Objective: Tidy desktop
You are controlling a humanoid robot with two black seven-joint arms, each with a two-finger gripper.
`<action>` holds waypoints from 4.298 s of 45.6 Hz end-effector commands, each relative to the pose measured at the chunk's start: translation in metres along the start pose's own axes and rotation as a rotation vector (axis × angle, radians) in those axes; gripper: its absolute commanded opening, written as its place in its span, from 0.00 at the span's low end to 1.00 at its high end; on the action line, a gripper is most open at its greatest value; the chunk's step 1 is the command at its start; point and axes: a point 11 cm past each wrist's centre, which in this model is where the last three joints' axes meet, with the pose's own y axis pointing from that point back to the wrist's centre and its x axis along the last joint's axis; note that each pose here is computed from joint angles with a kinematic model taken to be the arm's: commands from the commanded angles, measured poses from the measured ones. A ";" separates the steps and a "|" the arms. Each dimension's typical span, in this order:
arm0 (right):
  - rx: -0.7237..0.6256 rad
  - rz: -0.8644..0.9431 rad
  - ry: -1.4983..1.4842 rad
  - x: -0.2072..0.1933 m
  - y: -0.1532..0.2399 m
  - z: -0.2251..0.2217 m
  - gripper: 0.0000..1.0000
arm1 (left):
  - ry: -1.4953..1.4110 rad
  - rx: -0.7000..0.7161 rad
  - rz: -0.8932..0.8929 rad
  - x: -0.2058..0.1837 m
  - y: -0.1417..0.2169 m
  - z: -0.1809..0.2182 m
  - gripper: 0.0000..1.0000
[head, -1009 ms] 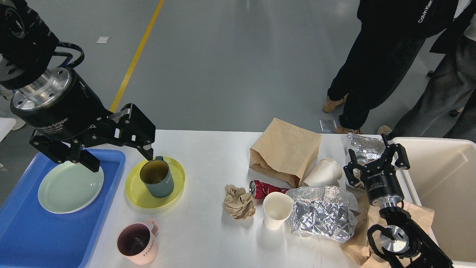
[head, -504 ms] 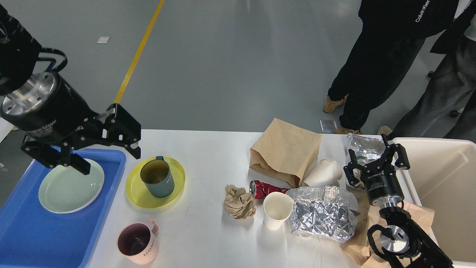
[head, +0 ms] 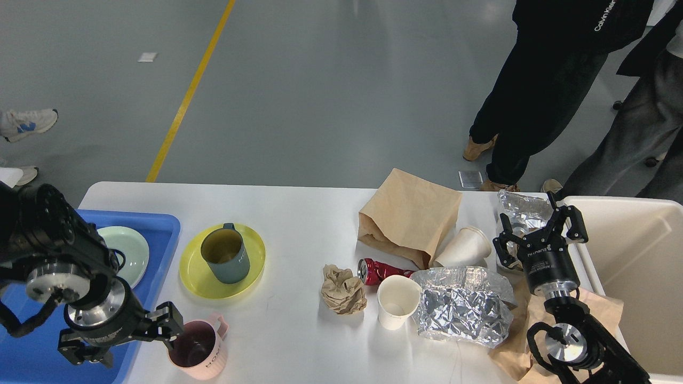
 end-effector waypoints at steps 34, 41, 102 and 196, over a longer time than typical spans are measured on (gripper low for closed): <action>0.000 0.000 0.000 0.000 0.000 0.000 1.00 | -0.061 -0.047 0.115 -0.001 -0.061 0.024 0.80; 0.000 0.000 0.000 0.000 0.000 0.000 1.00 | -0.062 -0.033 0.111 -0.002 -0.062 0.021 0.56; 0.000 0.000 0.000 0.000 0.000 0.000 1.00 | -0.123 -0.111 0.105 0.022 0.083 0.028 0.00; 0.001 -0.001 0.000 0.000 0.000 0.000 1.00 | 0.216 -0.015 0.193 0.113 -0.057 -0.251 0.00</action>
